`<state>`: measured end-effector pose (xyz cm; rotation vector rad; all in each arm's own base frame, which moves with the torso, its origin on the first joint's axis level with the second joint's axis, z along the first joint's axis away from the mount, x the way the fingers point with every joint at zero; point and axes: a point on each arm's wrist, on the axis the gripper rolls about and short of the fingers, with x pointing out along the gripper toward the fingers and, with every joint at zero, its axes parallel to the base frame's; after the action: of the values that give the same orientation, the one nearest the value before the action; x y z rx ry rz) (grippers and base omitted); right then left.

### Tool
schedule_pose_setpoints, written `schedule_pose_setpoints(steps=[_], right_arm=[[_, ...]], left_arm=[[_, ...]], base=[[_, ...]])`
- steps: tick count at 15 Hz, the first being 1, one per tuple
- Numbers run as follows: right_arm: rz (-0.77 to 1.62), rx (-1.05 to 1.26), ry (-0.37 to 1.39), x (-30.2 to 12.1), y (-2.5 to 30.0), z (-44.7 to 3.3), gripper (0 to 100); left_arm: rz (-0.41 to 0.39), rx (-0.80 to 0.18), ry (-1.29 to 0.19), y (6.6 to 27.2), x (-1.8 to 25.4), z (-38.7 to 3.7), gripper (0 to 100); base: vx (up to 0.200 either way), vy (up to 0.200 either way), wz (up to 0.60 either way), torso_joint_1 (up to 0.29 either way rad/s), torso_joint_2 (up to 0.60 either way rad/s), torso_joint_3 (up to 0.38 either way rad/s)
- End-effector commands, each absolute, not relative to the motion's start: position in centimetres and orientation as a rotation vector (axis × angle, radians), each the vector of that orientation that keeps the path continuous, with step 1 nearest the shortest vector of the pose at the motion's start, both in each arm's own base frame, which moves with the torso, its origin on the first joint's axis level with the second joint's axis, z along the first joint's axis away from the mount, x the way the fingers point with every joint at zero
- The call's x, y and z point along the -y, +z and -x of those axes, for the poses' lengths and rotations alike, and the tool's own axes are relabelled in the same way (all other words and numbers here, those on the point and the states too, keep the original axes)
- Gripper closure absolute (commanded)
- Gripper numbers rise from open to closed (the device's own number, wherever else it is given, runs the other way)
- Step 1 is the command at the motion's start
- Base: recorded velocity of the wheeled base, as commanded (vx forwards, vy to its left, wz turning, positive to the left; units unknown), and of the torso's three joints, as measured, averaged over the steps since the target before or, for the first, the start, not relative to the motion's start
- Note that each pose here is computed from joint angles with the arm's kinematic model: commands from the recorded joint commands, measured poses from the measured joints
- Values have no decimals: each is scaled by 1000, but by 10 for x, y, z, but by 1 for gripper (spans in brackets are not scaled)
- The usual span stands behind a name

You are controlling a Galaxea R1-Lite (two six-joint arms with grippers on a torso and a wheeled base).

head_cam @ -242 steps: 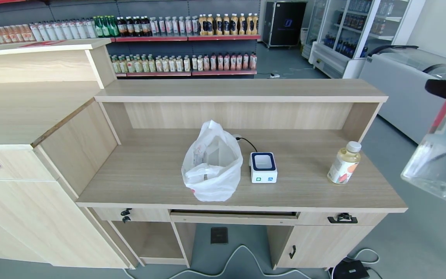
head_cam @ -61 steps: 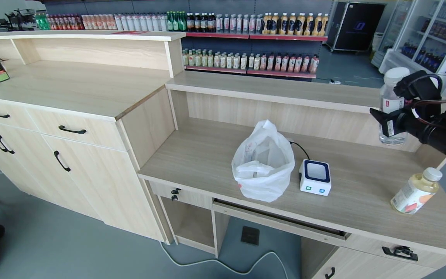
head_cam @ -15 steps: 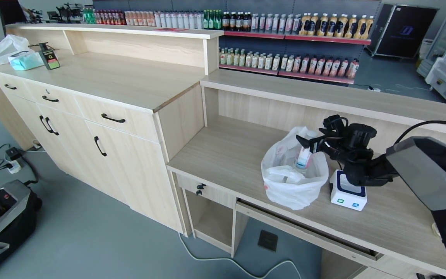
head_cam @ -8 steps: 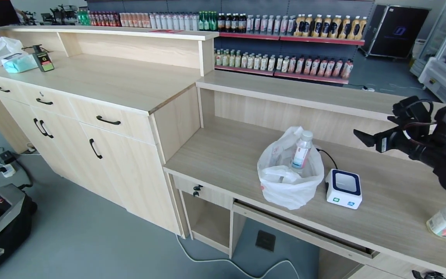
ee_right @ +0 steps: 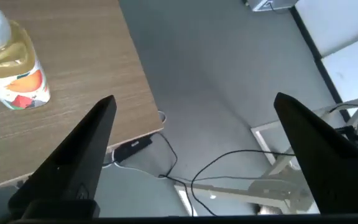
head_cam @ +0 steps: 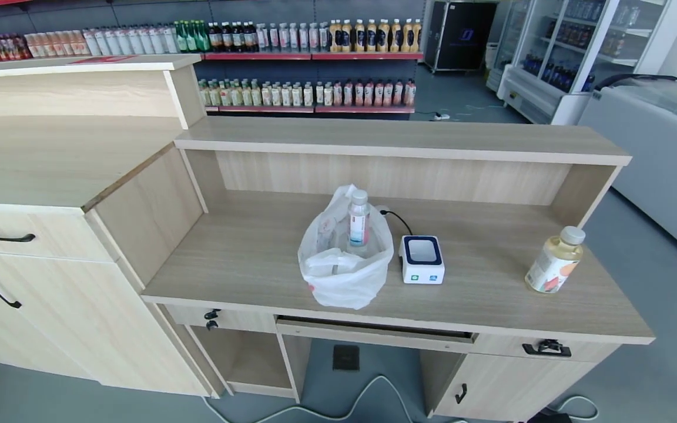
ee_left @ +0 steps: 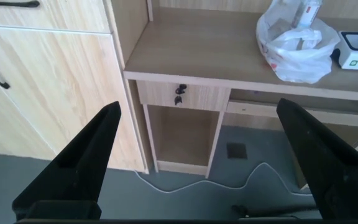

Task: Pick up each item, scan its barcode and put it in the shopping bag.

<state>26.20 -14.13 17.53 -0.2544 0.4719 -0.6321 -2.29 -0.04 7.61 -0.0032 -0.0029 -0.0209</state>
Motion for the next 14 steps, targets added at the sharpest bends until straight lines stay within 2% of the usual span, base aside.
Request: schedule_pose_setpoints(steps=[1, 4, 7, 14], right_arm=[[189, -491, -640, 147, 159, -272, 0], [170, -485, -605, 158, 119, -299, 0], [151, -480, -433, 152, 88, -317, 0], [186, -400, -240, 115, 47, -358, 0]], left_arm=[[3, 3, -20, 76, 0, 23, 0], [3, 2, -20, 76, 0, 23, 0], [3, 2, -20, 76, 0, 23, 0], [3, 2, -20, 76, 0, 23, 0]], base=[[0, 0, 0, 0, 0, 0], [0, 0, 0, 0, 0, 0], [0, 0, 0, 0, 0, 0], [0, 0, 0, 0, 0, 0]])
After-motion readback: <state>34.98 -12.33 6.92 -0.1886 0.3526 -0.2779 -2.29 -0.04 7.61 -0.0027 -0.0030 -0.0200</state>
